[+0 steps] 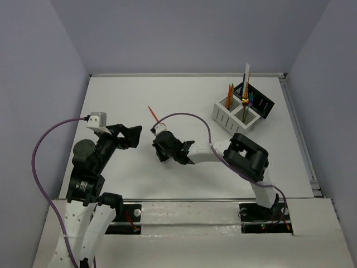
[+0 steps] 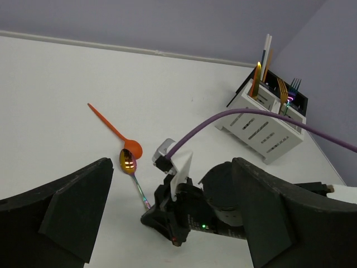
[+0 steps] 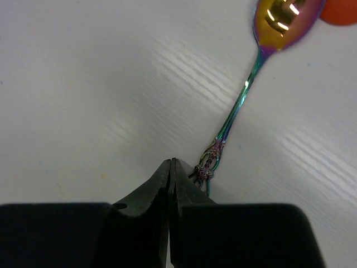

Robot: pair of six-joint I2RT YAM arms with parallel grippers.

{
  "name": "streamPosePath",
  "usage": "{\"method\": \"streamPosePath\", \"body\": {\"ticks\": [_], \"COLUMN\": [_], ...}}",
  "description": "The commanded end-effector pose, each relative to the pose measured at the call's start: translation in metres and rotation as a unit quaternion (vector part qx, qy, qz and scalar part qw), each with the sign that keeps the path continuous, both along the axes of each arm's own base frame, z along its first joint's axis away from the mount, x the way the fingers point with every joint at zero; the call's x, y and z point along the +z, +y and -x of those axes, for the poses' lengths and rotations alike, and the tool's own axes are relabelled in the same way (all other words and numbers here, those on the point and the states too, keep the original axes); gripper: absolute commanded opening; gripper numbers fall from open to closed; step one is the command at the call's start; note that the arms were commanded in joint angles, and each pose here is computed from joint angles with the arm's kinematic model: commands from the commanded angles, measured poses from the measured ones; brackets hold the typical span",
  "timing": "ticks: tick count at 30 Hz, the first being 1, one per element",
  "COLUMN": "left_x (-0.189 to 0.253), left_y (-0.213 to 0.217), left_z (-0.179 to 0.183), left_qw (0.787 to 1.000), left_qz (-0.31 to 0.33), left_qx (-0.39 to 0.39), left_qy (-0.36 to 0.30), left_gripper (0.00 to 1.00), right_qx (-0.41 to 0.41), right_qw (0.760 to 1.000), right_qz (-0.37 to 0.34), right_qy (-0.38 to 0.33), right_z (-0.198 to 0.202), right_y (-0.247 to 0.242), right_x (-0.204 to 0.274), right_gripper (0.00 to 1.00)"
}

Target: Sort the eating utensils into containers

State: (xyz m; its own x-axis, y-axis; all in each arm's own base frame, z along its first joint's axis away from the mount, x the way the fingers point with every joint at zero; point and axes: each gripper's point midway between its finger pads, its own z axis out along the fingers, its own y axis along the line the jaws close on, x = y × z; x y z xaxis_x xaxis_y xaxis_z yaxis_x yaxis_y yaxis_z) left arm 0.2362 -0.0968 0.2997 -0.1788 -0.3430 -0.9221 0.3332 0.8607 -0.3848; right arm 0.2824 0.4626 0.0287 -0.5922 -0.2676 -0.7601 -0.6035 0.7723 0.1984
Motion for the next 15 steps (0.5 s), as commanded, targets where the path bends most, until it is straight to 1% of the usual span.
{"method": "streamPosePath", "body": {"ticks": [1,3,5,7,8,10,13,15], "left_x": [0.024,0.023,0.023,0.023,0.023,0.023,0.023,0.023], "left_y": [-0.001,-0.001,-0.002,0.001,0.001,0.001,0.001,0.001], "left_z": [0.0,-0.001,-0.001,-0.002,-0.001,-0.002,-0.001,-0.001], "left_qw": [0.999,0.999,0.999,0.999,0.999,0.999,0.999,0.999], "left_qz": [0.002,0.003,0.003,0.002,0.002,0.002,0.002,0.002], "left_qx": [-0.004,-0.006,-0.007,-0.001,-0.002,-0.002,-0.002,-0.002], "left_qy": [-0.04,-0.038,-0.038,-0.039,-0.039,-0.039,-0.039,-0.039], "left_gripper": [0.99,0.99,0.99,0.99,0.99,0.99,0.99,0.99], "right_qx": [0.014,0.011,0.015,0.017,0.02,0.019,-0.001,-0.017], "right_qw": [1.0,1.0,1.0,0.999,0.999,0.999,0.998,0.998], "right_qz": [0.01,0.016,0.0,-0.009,-0.01,-0.009,0.028,0.052], "right_qy": [-0.011,-0.014,-0.02,-0.027,-0.029,-0.04,-0.054,-0.044], "right_z": [0.013,0.014,0.016,0.015,0.015,0.011,-0.005,-0.02], "right_y": [-0.023,-0.029,-0.028,-0.026,-0.026,-0.024,-0.031,-0.039], "right_x": [0.014,0.02,0.037,0.051,0.058,0.069,0.07,0.058], "right_gripper": [0.07,0.07,0.09,0.14,0.19,0.24,0.32,0.4]}}
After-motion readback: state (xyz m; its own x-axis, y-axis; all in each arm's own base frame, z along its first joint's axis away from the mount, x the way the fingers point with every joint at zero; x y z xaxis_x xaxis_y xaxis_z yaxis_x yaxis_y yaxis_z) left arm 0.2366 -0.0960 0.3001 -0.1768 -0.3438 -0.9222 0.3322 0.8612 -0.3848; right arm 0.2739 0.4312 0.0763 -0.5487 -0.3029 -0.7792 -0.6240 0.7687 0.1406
